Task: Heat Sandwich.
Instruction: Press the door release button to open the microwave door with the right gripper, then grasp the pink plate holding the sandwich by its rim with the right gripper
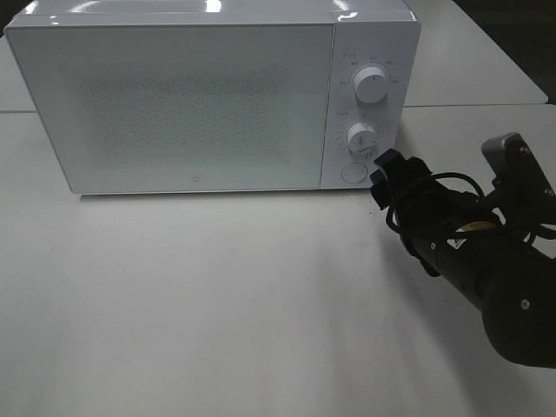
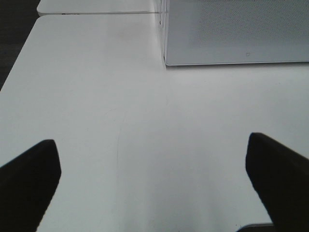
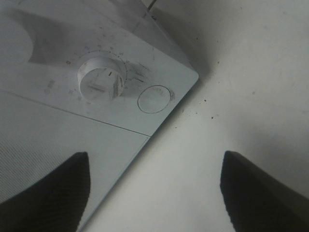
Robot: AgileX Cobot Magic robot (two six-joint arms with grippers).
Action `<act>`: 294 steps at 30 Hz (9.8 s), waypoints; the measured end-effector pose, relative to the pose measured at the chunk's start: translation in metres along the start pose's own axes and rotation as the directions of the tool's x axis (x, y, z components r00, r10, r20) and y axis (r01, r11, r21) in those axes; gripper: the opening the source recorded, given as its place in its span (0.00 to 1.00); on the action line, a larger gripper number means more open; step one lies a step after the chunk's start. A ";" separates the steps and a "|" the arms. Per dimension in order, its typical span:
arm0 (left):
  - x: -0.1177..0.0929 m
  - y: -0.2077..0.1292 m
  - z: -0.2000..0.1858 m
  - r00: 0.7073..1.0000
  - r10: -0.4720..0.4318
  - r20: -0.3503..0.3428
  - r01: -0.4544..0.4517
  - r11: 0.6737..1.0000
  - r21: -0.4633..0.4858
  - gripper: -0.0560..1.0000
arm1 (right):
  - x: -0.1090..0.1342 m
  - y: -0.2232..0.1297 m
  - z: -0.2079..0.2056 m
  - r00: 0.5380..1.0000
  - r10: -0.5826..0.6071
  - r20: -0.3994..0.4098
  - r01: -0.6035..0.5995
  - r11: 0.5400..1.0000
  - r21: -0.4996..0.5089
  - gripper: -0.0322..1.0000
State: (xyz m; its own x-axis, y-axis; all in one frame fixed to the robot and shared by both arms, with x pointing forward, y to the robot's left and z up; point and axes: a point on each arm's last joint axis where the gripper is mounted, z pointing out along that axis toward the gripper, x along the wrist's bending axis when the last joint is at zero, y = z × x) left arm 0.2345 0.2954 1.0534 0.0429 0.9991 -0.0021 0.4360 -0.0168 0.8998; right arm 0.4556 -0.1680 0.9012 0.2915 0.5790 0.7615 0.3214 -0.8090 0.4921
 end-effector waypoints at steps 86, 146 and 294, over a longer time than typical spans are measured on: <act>0.000 0.000 0.000 1.000 0.000 0.000 0.000 1.000 0.000 0.99 | 0.010 -0.003 0.138 0.789 0.612 0.055 -0.612 0.791 -0.003 0.04; 0.000 0.000 0.000 1.000 0.000 0.000 0.000 1.000 0.000 0.99 | 0.031 0.024 0.062 0.879 0.464 0.111 -0.476 0.866 0.151 0.04; 0.000 0.000 0.000 1.000 0.000 0.000 0.000 1.000 0.000 0.99 | 0.176 -0.049 0.176 -0.725 -0.392 -0.566 0.597 -0.768 -0.233 0.93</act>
State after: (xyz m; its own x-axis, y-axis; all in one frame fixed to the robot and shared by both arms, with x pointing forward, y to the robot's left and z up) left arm 0.2345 0.2954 1.0534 0.0429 0.9991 -0.0021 0.4360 -0.0168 0.8998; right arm 0.6501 -0.0090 0.9369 -0.8476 -0.1603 -0.5059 -0.2827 0.9431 0.1748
